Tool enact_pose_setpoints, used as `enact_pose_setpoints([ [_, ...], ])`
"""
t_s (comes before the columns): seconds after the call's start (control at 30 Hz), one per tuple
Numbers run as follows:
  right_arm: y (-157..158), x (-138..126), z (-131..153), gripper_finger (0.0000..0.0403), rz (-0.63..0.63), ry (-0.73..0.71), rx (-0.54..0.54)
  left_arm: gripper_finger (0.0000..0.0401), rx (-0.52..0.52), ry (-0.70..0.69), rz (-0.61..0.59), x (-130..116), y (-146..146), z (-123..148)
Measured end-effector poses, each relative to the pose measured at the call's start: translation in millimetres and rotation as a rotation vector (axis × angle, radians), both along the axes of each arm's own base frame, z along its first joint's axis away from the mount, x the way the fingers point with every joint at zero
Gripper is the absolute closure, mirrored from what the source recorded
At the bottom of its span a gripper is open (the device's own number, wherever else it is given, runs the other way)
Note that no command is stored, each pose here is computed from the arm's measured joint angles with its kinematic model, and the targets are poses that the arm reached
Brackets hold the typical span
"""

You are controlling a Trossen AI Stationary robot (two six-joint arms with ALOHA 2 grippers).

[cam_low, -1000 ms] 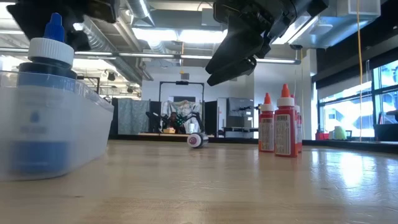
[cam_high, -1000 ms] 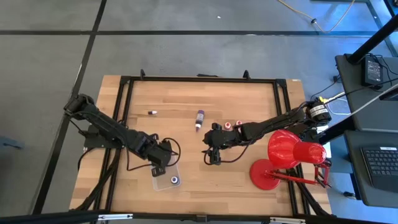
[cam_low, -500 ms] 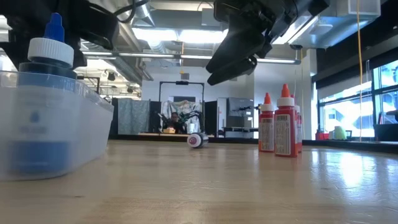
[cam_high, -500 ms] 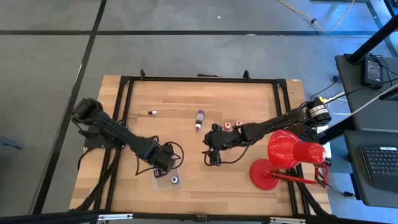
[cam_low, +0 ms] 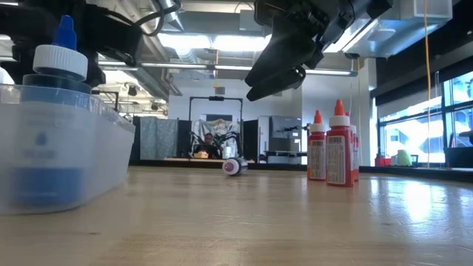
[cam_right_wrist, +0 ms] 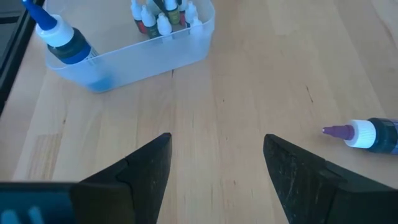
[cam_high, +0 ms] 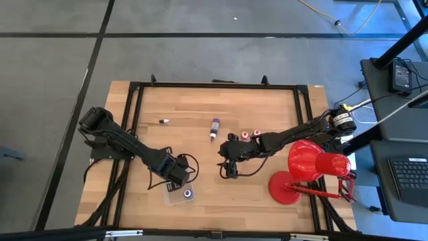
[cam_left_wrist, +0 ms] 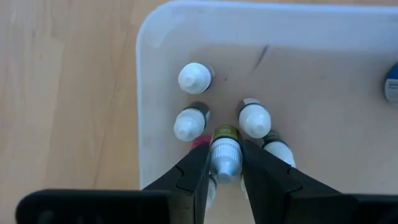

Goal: Pick & Place food coloring
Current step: Put the small green food coloring bottle into the bin, then put the small red food coloring bottle into the bin

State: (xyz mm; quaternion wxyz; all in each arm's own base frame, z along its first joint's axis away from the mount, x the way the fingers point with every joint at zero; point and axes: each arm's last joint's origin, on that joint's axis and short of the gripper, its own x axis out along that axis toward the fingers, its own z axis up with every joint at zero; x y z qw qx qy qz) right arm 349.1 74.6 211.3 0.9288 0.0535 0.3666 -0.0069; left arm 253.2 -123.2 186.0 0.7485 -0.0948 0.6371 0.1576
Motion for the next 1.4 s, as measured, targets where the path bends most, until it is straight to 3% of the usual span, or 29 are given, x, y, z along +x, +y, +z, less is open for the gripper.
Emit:
enact_pose_setpoints([
  [0.8,0,0,0,0.0147,0.000,0.000,0.000,0.0295,-0.003,0.017,-0.049,0,0,1],
  [0.97,0,0,0,0.0147,0.000,0.000,0.000,0.0296,0.010,0.041,-0.051,-5,3,24],
  [1.07,0,0,0,0.0147,0.001,0.000,-0.004,0.0297,0.124,0.004,-0.011,-11,15,44],
  [1.17,0,0,0,0.0147,0.004,-0.001,-0.009,0.0296,0.237,-0.037,0.102,-19,36,60],
  [1.4,-1,0,0,0.0147,0.017,-0.001,-0.024,0.0298,0.198,0.118,0.275,-23,97,69],
])
